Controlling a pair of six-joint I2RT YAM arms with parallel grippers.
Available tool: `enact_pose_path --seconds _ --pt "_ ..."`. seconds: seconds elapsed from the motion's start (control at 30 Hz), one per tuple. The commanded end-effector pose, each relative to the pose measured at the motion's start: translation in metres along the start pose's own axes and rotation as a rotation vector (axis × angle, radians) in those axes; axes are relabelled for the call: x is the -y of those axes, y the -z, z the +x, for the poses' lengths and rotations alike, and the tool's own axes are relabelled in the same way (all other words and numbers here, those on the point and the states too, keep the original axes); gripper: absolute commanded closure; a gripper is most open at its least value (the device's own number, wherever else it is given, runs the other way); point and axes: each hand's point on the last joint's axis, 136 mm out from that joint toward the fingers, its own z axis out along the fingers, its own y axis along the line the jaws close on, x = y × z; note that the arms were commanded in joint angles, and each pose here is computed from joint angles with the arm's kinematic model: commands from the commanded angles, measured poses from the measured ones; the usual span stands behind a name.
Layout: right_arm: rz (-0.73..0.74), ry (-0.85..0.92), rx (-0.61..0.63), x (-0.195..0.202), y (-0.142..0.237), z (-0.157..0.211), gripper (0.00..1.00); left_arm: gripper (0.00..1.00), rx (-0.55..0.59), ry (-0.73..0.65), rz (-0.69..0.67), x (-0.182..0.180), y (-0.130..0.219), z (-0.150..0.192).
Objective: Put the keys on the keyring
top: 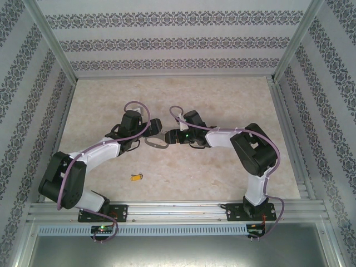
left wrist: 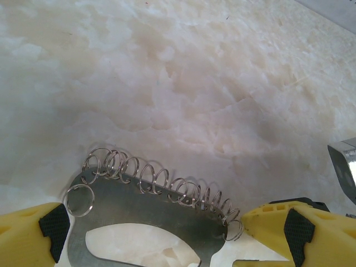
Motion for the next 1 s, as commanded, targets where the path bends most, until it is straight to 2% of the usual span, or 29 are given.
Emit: enact_pose_path --seconds 0.0,0.07,0.63,0.97 --pt "-0.016 0.031 -0.005 -0.002 -0.001 -0.003 0.32 0.00 0.041 0.013 0.021 0.004 0.001 -0.012" --pt "-0.012 0.037 -0.009 0.000 0.000 -0.001 0.35 0.00 0.039 0.015 0.020 0.003 0.001 -0.010" --pt "0.046 0.030 0.004 0.020 -0.001 -0.004 0.35 0.00 0.042 0.024 0.028 0.002 0.000 -0.009" --pt "0.001 0.024 -0.014 0.012 -0.008 -0.002 0.39 0.00 0.041 0.022 0.027 0.002 -0.003 -0.009"
